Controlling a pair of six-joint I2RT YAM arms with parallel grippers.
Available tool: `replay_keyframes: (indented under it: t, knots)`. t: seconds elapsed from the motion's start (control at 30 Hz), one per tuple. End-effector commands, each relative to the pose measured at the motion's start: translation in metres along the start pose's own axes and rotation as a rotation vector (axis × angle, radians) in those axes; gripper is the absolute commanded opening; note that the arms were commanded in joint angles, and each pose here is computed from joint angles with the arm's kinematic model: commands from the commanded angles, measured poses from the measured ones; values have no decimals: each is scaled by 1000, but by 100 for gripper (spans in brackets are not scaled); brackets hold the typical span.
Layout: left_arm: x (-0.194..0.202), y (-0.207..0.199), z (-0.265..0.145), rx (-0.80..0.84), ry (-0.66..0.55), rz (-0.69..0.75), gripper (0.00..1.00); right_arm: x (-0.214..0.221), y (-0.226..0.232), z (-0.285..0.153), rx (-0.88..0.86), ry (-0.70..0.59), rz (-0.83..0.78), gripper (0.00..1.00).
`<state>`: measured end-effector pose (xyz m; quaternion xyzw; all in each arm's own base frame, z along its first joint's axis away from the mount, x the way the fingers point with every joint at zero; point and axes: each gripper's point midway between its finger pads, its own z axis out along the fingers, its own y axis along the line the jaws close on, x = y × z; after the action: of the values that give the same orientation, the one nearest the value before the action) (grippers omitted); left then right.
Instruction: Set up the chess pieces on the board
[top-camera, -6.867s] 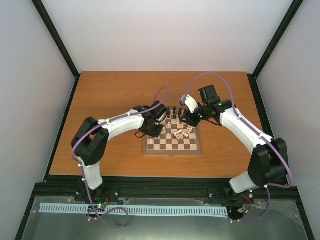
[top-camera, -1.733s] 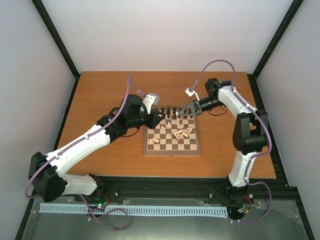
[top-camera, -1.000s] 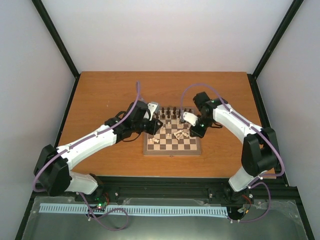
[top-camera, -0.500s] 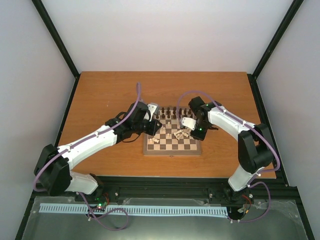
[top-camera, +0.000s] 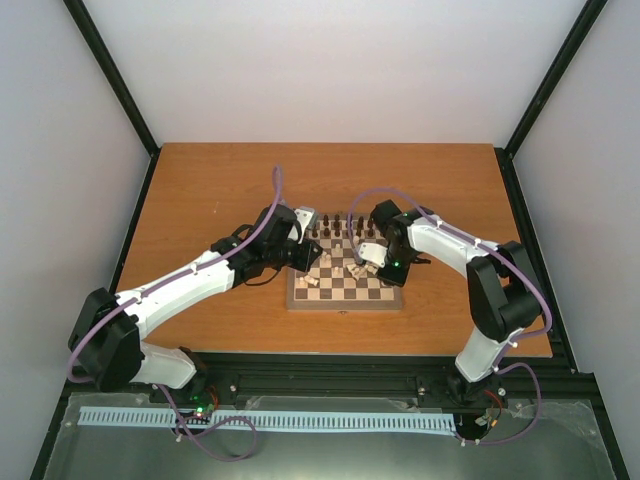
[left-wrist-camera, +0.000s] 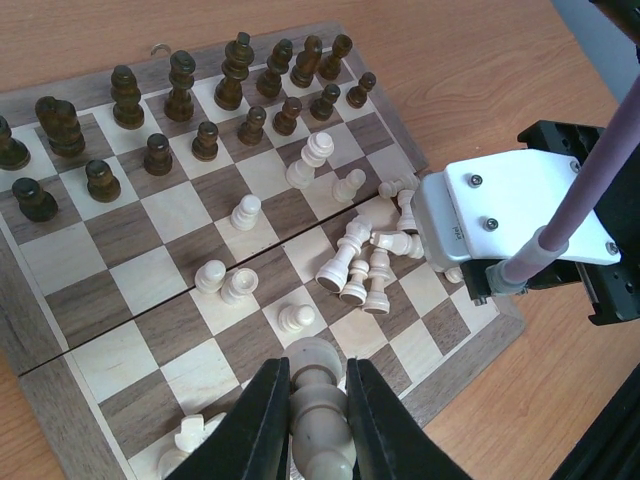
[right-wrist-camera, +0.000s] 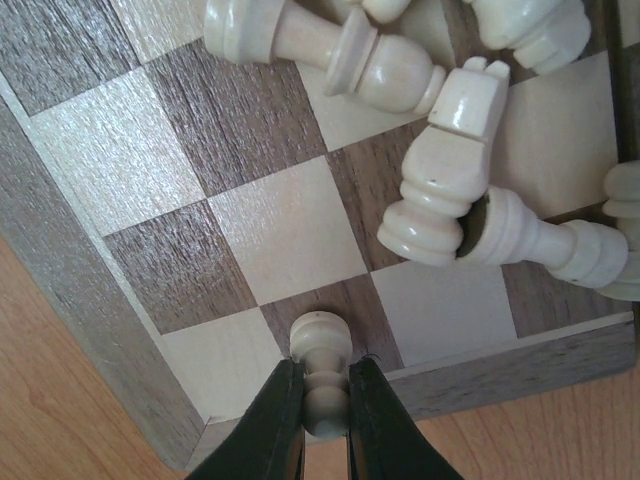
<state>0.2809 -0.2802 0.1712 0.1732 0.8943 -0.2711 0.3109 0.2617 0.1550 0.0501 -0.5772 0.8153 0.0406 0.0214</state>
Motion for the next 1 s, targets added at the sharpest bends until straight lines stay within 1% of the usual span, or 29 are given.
replay_keyframes:
  t: [0.0,0.13,0.27,0.37,0.43,0.57,0.77,0.8,0.9,0.97]
  knots:
    - [-4,2,-3,-6,-14,0,5,1,3,6,-1,21,-22,7]
    - [-3,1,-2,-3,-13,-2,5,2,3,8,-3,27,-18,10]
    - [-1,0,-1,7,3,1,5,-2,-1,2,19,7,-10,22]
    - [4,-2,2,18,30,4,5,-12,-3,-17,33,-53,-1,30]
    - [8,-4,4,33,51,7,6,-20,-3,-36,24,-118,16,33]
    - [22,-13,11,64,116,44,7,-28,-9,-79,-2,-260,83,36]
    - [53,-36,30,73,230,149,8,-20,-31,-138,7,-531,296,40]
    - [57,-37,33,61,241,170,8,-18,-32,-149,-3,-597,328,41]
    - [71,-32,47,-16,281,238,8,-12,-36,-159,-40,-722,428,42]
    - [86,-27,56,-45,349,260,8,-13,-34,-155,-67,-773,465,42]
